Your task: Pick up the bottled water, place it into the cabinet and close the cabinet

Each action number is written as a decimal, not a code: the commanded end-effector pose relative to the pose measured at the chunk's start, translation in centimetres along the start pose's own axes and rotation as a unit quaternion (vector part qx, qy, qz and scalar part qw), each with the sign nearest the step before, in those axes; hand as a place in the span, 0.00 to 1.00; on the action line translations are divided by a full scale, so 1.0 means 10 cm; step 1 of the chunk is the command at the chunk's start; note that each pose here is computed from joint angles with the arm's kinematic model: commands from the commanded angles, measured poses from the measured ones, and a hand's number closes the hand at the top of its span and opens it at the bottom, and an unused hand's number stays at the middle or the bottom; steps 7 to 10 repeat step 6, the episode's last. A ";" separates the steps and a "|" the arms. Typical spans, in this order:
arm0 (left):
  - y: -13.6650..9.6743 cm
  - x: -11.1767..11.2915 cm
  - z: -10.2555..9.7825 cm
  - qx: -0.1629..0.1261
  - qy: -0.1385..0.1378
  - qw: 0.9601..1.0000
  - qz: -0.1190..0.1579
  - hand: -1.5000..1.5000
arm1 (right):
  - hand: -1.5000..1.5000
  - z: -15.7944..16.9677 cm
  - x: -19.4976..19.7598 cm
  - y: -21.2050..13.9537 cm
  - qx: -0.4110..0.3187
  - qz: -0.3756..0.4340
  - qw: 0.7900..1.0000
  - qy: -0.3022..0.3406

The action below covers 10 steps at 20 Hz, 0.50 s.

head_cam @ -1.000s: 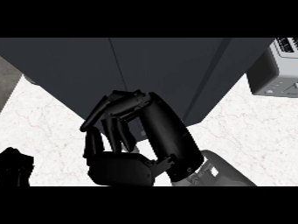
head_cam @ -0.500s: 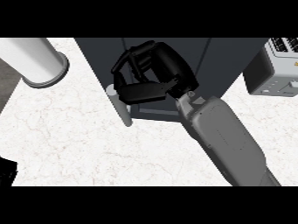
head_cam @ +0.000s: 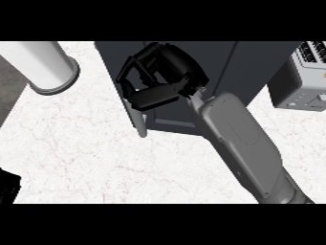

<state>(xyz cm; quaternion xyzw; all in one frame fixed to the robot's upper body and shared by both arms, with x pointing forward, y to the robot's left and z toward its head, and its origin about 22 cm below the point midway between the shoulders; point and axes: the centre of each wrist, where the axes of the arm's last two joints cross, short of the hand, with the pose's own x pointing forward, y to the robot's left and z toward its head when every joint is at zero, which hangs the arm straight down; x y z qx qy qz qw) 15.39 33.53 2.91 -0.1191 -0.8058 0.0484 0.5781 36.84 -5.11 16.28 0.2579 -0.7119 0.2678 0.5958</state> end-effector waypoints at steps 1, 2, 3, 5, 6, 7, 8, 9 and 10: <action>0.00 0.05 -0.10 0.005 -0.008 1.000 0.000 1.00 | 1.00 0.15 -0.07 -0.76 -0.120 0.015 0.992 0.030; -0.04 0.01 -0.04 -0.008 0.000 1.000 0.002 1.00 | 1.00 0.15 -0.10 -0.78 -0.115 0.017 0.993 0.036; -0.04 0.05 -0.06 -0.008 -0.008 1.000 -0.004 1.00 | 1.00 0.16 -0.12 -0.79 -0.118 0.015 0.992 0.042; 0.01 -0.01 -0.07 0.003 -0.014 1.000 -0.002 1.00 | 1.00 0.14 -0.10 -0.80 -0.111 0.022 0.993 0.036; -0.10 0.03 -0.18 0.000 -0.007 1.000 0.001 1.00 | 1.00 0.11 -0.16 -0.71 -0.107 0.015 0.994 0.035; -0.10 0.03 -0.18 0.000 -0.007 1.000 0.001 1.00 | 1.00 0.11 -0.16 -0.71 -0.107 0.015 0.994 0.035; -0.10 0.03 -0.18 0.000 -0.007 1.000 0.001 1.00 | 1.00 0.11 -0.16 -0.71 -0.107 0.015 0.994 0.035; -0.10 0.03 -0.18 0.000 -0.007 1.000 0.001 1.00 | 1.00 0.11 -0.16 -0.71 -0.107 0.015 0.994 0.035; -0.10 0.03 -0.18 0.000 -0.007 1.000 0.001 1.00 | 1.00 0.11 -0.16 -0.71 -0.107 0.015 0.994 0.035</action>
